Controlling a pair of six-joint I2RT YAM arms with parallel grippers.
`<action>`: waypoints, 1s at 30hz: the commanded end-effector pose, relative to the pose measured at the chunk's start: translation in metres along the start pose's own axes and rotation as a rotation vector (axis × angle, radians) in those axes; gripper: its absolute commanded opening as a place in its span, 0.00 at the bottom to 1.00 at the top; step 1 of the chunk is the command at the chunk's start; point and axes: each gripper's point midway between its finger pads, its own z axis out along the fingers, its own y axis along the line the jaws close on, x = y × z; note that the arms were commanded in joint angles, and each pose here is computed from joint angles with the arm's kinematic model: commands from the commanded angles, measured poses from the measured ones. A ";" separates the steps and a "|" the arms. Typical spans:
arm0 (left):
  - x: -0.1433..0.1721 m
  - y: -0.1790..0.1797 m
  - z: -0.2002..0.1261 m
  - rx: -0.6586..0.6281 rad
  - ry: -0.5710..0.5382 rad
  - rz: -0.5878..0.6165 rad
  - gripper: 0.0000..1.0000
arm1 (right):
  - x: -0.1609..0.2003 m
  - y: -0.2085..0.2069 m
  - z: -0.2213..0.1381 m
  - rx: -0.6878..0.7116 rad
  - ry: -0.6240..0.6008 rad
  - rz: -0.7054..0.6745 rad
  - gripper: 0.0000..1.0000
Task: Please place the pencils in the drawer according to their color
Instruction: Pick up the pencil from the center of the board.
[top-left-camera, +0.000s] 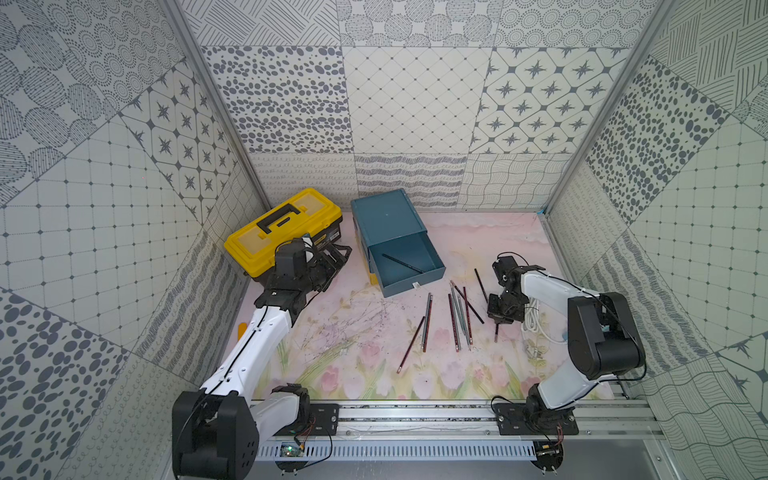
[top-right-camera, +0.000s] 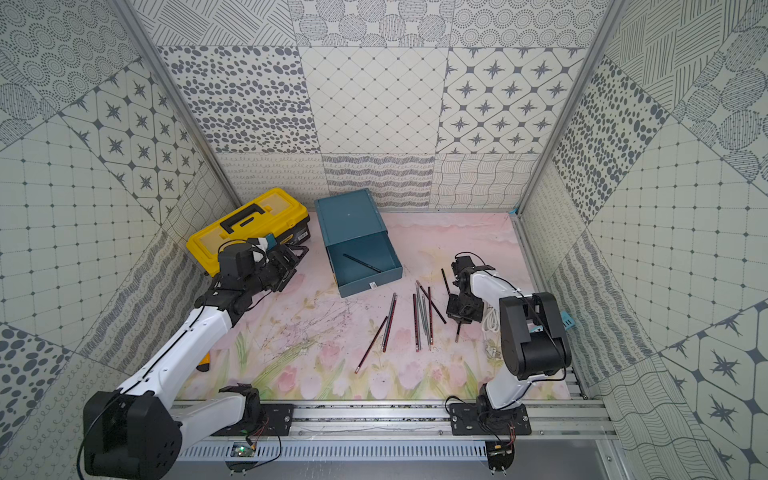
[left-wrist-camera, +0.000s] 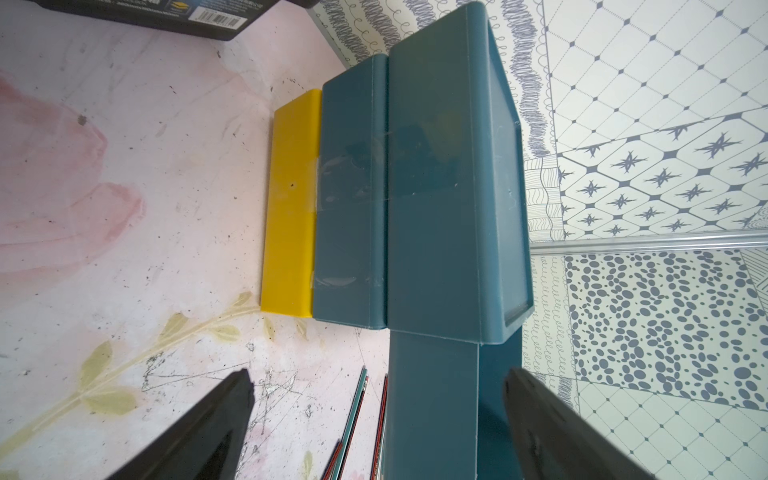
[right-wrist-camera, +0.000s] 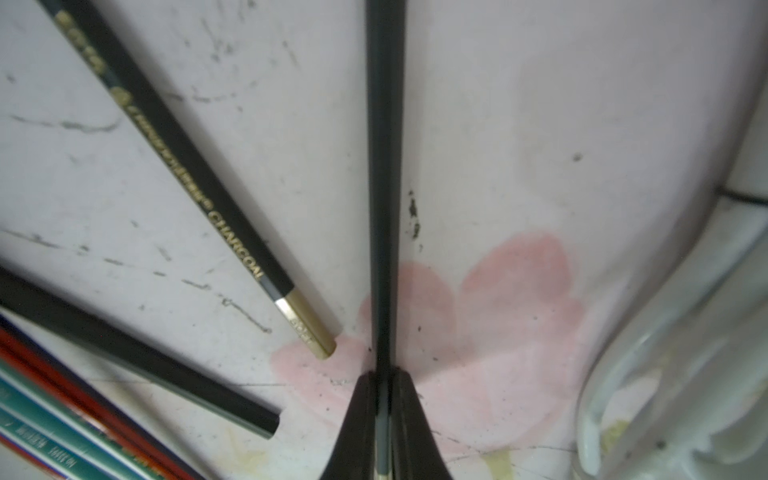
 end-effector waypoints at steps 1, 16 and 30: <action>-0.006 -0.007 -0.001 0.030 -0.016 0.017 0.99 | -0.009 0.002 -0.011 -0.014 -0.064 -0.004 0.00; -0.005 -0.008 -0.001 0.036 -0.013 0.014 0.99 | -0.016 0.000 -0.041 -0.024 -0.151 -0.032 0.00; -0.005 -0.012 0.000 0.060 -0.012 0.022 0.99 | -0.043 0.026 -0.122 -0.166 -0.366 -0.110 0.00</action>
